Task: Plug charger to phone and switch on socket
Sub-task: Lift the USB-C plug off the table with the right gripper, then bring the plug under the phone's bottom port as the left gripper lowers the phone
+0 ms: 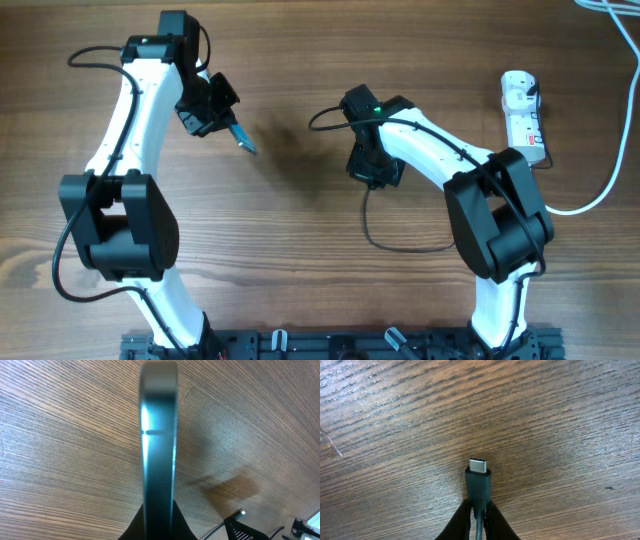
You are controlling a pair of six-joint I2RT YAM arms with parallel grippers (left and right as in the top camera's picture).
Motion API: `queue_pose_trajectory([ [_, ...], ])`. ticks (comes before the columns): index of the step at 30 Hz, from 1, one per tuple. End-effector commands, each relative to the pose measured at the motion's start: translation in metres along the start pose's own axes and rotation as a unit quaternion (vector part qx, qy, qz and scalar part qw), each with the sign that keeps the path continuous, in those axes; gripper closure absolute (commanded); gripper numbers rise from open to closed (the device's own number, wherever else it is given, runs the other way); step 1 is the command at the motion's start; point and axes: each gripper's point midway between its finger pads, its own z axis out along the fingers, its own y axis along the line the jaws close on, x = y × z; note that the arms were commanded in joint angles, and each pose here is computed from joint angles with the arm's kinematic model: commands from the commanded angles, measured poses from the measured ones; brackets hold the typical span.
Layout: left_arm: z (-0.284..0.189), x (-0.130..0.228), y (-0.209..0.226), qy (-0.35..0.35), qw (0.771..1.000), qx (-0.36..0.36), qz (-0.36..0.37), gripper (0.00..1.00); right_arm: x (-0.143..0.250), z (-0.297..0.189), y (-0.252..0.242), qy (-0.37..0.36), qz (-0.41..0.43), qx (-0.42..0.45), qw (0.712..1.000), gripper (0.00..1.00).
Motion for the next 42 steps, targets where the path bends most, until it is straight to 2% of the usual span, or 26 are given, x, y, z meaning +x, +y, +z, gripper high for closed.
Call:
queue_pose_trajectory([
  [1, -0.011, -0.001, -0.002, -0.014, 1.0, 0.006, 0.009, 0.96, 0.001, 0.013, -0.009, 0.0, -0.008, 0.027, 1.0, 0.92],
  [2, -0.011, -0.001, -0.002, -0.014, 1.0, 0.006, 0.009, 0.96, 0.002, 0.013, -0.007, 0.004, -0.021, 0.021, 1.0, 0.96],
  [5, -0.012, 0.001, -0.014, -0.007, 0.999, 0.037, 0.02, 0.96, 0.002, 0.01, -0.004, 0.008, -0.043, 0.013, 0.999, 0.96],
  [7, -0.016, 0.012, -0.045, 0.018, 0.987, 0.123, 0.098, 0.96, 0.001, 0.001, 0.003, 0.008, -0.067, -0.005, 0.998, 0.96],
  [10, -0.032, 0.027, -0.089, 0.038, 0.951, 0.245, 0.183, 0.96, 0.008, -0.036, 0.022, 0.007, -0.121, -0.073, 0.99, 0.96],
  [11, -0.052, 0.025, -0.123, 0.025, 0.916, 0.337, 0.215, 0.96, 0.021, -0.08, 0.032, 0.001, -0.155, -0.136, 0.979, 0.96],
  [12, -0.062, 0.025, -0.135, 0.023, 0.899, 0.375, 0.224, 0.96, 0.024, -0.093, 0.033, -0.006, -0.165, -0.15, 0.975, 0.96],
  [16, -0.09, 0.023, -0.164, 0.015, 0.858, 0.452, 0.242, 0.96, 0.039, -0.151, 0.031, -0.05, -0.212, -0.204, 0.954, 0.96],
  [20, -0.105, 0.046, -0.186, 0.032, 0.815, 0.5, 0.292, 0.96, 0.056, -0.202, 0.027, -0.094, -0.256, -0.256, 0.927, 0.96],
  [24, -0.102, 0.07, -0.204, 0.044, 0.8, 0.505, 0.321, 0.96, 0.064, -0.221, 0.023, -0.12, -0.261, -0.262, 0.921, 0.96],
  [31, -0.092, 0.1, -0.226, 0.055, 0.793, 0.496, 0.35, 0.96, 0.066, -0.211, 0.017, -0.149, -0.232, -0.195, 0.941, 0.96],
  [35, -0.091, 0.107, -0.229, 0.062, 0.791, 0.495, 0.354, 0.96, 0.056, -0.211, 0.011, -0.179, -0.207, -0.164, 0.948, 0.96],
  [42, -0.089, 0.11, -0.228, 0.067, 0.791, 0.494, 0.354, 0.96, 0.051, -0.213, 0.018, -0.19, -0.207, -0.173, 0.944, 0.96],
])
